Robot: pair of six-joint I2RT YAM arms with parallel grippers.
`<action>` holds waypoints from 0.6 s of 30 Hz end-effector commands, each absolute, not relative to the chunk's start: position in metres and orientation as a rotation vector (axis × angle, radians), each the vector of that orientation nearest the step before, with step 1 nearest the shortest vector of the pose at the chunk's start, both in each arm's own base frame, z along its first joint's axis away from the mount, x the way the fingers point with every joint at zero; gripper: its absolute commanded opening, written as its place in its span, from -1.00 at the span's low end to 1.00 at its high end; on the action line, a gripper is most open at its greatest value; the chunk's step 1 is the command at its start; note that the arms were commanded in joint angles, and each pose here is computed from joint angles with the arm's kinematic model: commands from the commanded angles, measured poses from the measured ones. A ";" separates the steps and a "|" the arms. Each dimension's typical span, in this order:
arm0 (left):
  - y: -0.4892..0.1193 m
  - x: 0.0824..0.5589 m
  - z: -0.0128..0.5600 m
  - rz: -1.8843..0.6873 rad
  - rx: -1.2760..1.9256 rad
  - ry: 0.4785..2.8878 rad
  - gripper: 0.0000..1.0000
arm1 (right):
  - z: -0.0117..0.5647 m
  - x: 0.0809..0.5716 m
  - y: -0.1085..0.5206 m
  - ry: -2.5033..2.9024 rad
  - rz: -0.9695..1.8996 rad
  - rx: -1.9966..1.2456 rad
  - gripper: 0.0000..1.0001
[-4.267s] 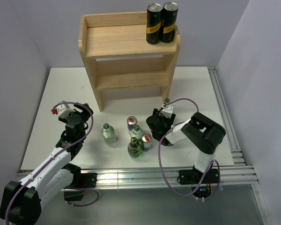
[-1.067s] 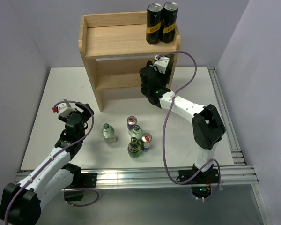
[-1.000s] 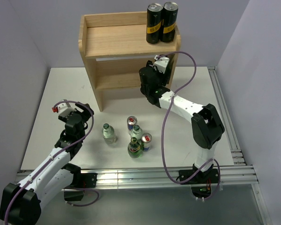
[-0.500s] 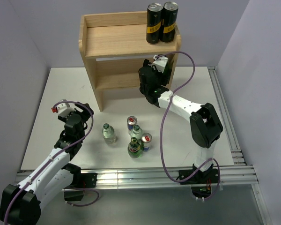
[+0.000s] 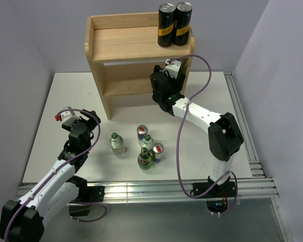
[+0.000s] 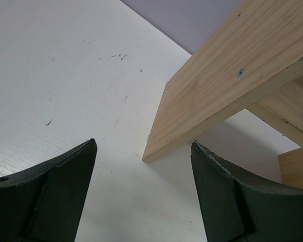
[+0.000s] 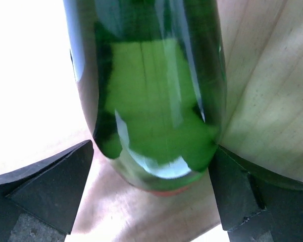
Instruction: Place and organize the beverage onto the shelf
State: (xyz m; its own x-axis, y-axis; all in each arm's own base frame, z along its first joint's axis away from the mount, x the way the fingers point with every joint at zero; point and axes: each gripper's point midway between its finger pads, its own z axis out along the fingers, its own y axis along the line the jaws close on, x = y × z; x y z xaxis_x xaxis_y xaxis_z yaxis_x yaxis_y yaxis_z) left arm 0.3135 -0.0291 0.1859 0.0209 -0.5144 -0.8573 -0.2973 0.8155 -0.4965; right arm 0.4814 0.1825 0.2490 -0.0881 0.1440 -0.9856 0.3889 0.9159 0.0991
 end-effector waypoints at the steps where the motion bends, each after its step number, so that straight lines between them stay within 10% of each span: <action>1: -0.031 0.317 0.211 -0.218 -0.658 1.525 0.64 | 0.261 0.468 0.178 1.700 -0.176 0.398 1.00; 18: -0.031 0.317 0.213 -0.216 -0.661 1.521 0.64 | 0.245 0.404 0.193 1.804 -0.123 0.324 1.00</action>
State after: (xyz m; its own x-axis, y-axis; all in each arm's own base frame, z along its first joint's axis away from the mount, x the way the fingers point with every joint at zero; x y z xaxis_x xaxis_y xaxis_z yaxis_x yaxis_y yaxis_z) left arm 0.3130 -0.0288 0.1868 0.0231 -0.5146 -0.8571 -0.2969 0.8151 -0.4974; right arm 0.4240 0.1911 0.2332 -0.2373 0.1369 -0.9617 0.2892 0.9551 0.0646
